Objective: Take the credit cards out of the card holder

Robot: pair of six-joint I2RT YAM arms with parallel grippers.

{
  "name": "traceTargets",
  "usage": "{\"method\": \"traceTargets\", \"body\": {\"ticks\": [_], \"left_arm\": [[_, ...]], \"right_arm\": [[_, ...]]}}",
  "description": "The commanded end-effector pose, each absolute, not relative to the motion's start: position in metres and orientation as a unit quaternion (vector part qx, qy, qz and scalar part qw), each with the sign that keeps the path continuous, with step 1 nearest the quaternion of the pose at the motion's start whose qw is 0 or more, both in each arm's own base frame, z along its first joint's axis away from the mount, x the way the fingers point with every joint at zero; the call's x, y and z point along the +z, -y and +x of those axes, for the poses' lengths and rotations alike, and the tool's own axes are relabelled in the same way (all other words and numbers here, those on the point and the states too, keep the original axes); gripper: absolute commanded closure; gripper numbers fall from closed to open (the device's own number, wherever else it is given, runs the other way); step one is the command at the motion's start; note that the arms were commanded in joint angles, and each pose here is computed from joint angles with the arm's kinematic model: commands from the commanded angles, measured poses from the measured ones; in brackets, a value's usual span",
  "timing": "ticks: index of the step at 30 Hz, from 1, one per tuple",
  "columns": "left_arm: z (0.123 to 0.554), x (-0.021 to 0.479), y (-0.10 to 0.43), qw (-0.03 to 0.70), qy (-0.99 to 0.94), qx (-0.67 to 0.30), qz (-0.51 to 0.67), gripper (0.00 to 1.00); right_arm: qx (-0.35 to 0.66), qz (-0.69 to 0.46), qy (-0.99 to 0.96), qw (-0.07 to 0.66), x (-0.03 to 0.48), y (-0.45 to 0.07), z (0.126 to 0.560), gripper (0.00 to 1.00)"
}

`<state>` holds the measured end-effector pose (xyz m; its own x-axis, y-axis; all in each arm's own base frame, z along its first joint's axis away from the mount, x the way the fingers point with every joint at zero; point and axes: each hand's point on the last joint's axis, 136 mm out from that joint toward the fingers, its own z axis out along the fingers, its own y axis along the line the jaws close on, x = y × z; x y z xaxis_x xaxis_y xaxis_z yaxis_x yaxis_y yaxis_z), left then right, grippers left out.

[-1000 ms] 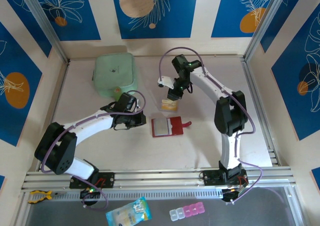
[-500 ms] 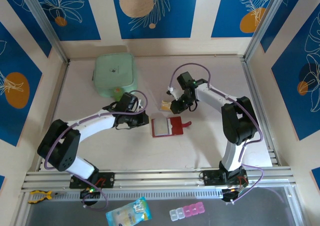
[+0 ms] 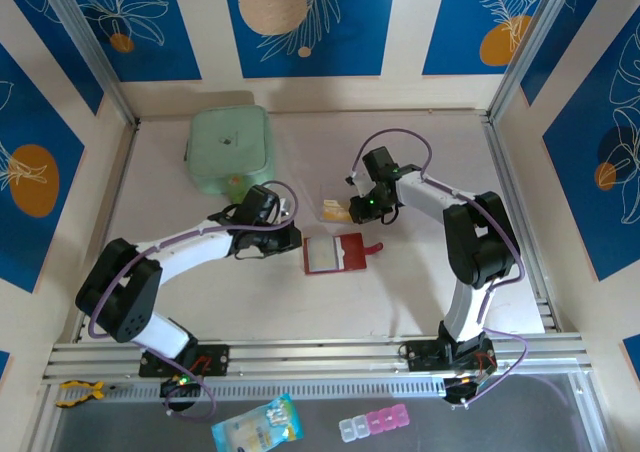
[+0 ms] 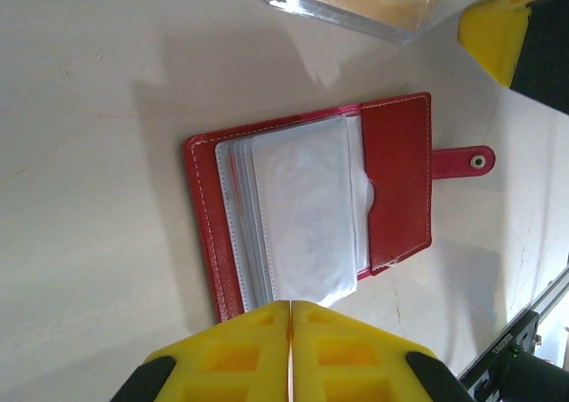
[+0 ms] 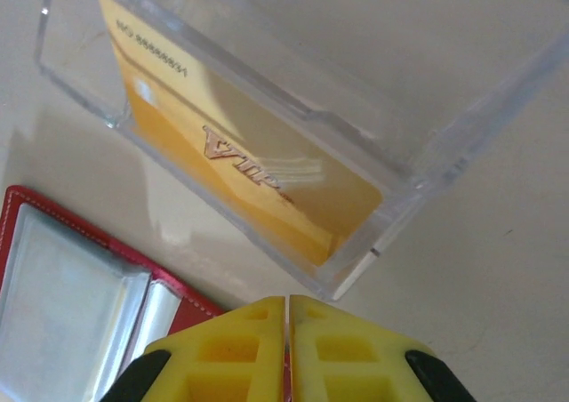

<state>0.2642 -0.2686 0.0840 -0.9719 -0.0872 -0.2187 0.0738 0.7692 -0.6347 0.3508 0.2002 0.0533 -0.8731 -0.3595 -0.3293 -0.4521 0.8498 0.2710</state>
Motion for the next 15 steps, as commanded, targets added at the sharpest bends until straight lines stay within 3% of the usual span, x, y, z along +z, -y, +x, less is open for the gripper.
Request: {"method": "traceTargets", "body": {"ticks": [1, 15], "left_arm": [[0.261, 0.08, 0.273, 0.108, -0.934, -0.341, -0.003, 0.9], [0.254, 0.074, 0.278, 0.096, -0.936, -0.339, 0.003, 0.9]], "right_arm": [[0.17, -0.203, -0.955, 0.132, 0.046, -0.2, 0.355, 0.9], [0.172, -0.196, -0.954, 0.145, 0.051, -0.202, 0.368, 0.9]]}}
